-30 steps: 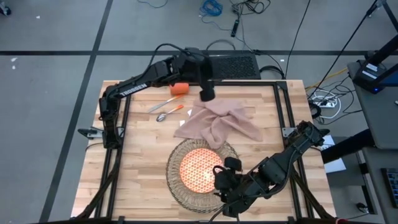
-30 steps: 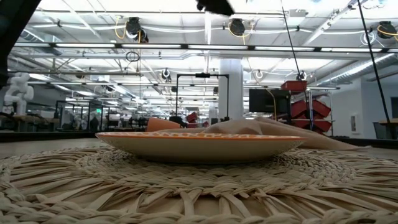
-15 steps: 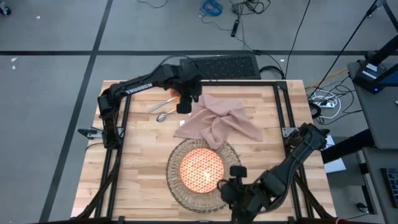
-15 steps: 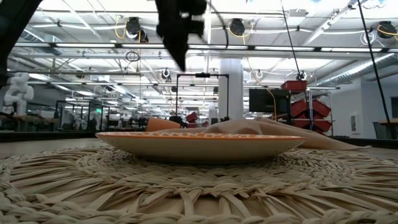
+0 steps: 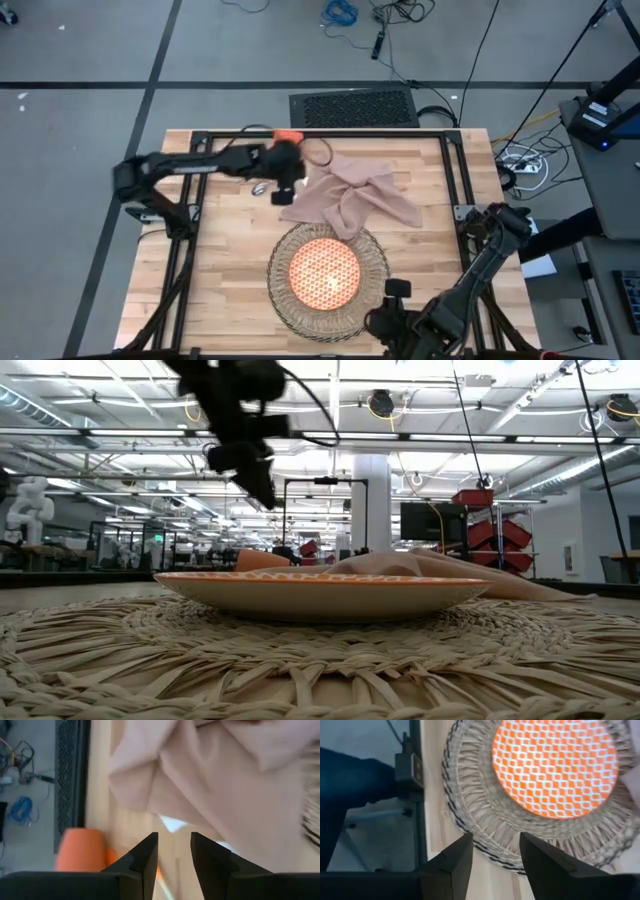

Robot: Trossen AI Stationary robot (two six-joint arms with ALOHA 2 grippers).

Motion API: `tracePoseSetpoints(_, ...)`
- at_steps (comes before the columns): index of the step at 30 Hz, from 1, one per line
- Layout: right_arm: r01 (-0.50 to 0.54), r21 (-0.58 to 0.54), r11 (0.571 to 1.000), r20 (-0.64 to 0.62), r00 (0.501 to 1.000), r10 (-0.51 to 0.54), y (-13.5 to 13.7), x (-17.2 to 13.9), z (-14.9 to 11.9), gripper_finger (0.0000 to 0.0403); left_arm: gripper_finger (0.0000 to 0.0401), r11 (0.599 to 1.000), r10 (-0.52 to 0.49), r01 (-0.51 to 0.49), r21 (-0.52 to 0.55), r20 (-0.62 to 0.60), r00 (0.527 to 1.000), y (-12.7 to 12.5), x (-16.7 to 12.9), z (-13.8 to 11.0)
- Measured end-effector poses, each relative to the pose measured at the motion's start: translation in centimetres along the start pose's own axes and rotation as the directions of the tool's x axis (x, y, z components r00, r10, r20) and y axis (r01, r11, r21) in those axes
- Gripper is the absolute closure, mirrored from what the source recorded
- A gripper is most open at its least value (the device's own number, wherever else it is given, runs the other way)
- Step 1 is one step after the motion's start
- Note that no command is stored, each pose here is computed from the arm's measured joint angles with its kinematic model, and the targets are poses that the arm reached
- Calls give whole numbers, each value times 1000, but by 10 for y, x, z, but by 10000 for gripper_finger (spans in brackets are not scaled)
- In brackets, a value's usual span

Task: Set table place
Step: Fold the napkin

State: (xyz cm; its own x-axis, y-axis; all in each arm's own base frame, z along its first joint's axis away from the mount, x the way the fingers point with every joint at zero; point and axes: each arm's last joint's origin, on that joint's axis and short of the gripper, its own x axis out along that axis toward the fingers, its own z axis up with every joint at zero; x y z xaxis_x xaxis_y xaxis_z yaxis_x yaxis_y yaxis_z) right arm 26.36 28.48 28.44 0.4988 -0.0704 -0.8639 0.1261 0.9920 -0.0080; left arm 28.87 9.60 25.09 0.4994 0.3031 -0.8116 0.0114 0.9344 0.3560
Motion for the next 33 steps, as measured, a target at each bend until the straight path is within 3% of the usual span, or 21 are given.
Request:
tracePoseSetpoints(5, 78, -6, 997, 32, 996, -78, 1, -8, -13, 252, 299, 999, -6, 3, 37, 63, 998, -50, -7, -37)
tracePoseSetpoints(10, 136, -1, 991, 66, 989, -136, 0, -12, -18, 252, 299, 983, 122, -123, 135, 13, 992, -101, 5, -66)
tracePoseSetpoints(14, 149, 4, 989, 86, 985, -148, -1, -12, -17, 252, 299, 962, 205, -208, 174, 39, 978, -129, 12, -79)
tracePoseSetpoints(33, 192, 36, 981, 148, 970, -195, -4, -11, -13, 252, 299, 948, 159, -174, 265, 75, 984, -173, 57, -79)
